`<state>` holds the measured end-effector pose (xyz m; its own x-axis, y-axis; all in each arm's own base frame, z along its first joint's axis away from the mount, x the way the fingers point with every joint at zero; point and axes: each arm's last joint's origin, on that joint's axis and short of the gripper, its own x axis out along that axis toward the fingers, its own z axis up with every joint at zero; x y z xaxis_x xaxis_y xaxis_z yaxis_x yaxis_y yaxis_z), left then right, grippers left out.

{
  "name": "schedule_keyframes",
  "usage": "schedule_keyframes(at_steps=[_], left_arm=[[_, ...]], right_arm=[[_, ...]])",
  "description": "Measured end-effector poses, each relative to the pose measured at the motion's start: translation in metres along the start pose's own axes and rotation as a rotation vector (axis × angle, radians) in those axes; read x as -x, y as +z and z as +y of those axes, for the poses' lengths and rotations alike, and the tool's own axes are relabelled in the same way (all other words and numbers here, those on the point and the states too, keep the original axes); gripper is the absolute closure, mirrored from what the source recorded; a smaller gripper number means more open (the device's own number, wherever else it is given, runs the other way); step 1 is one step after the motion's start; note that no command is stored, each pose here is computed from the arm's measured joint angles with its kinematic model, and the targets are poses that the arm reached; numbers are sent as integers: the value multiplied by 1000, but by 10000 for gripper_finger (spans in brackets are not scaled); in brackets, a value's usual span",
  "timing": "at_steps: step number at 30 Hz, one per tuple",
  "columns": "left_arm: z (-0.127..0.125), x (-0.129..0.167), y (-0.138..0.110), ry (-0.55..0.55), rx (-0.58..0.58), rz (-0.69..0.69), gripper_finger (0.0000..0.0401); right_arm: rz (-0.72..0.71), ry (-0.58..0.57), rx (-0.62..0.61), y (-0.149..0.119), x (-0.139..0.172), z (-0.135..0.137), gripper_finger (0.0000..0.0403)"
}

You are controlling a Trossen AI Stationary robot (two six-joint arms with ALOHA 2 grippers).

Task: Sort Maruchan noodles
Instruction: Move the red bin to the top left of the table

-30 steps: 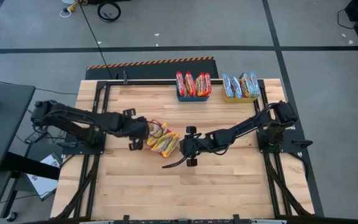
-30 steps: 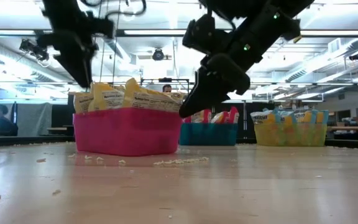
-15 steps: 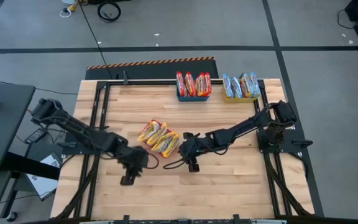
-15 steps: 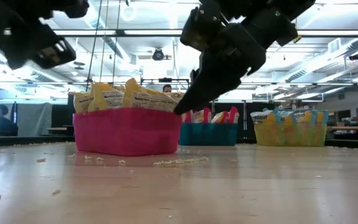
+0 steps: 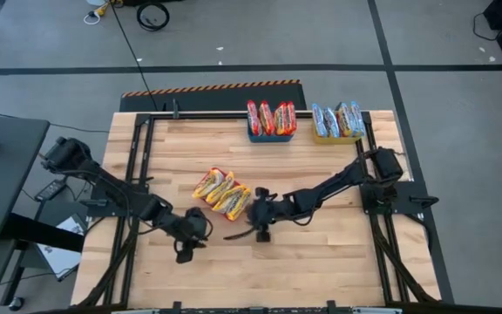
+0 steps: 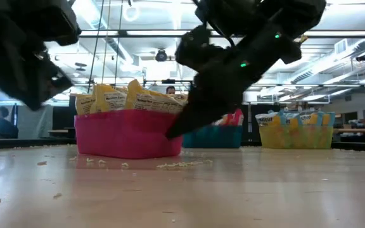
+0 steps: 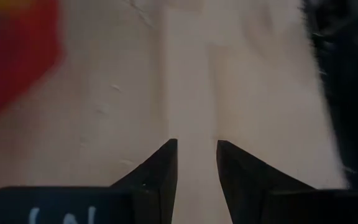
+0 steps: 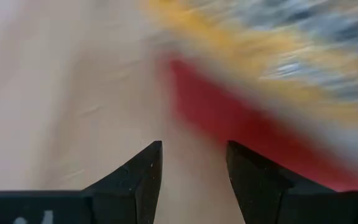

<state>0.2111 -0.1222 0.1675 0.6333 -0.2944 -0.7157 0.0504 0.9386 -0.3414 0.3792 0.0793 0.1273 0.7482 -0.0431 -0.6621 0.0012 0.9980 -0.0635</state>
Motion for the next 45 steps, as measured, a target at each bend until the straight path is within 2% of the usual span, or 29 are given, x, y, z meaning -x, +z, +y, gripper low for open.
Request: schedule_keyframes(at_steps=[5,8,16,21,24,29,32,37,45], left_arm=[[5,0,5,127,-58,-108,285],[6,1,11,191,-68,-194,285],[16,-6,12,442,14,-323,285],[24,-38,16,346,34,-312,285],[31,-56,17,372,29,-362,285],[44,-71,24,540,41,-412,285],[49,-69,28,636,30,-449,285],[68,-61,36,864,41,-509,285],[120,-51,41,1089,112,-410,285]], right_arm=[[-136,-268,43,13,-2,-15,220],[-153,-324,48,18,2,-21,220],[-56,-293,70,22,35,-8,220],[-37,-285,44,26,58,-2,220],[-51,-280,28,29,65,-1,220],[-57,-279,-5,30,67,-1,220],[-47,-274,-4,29,67,0,220],[-35,-274,-30,27,66,0,220],[-17,-223,-70,25,66,1,220]])
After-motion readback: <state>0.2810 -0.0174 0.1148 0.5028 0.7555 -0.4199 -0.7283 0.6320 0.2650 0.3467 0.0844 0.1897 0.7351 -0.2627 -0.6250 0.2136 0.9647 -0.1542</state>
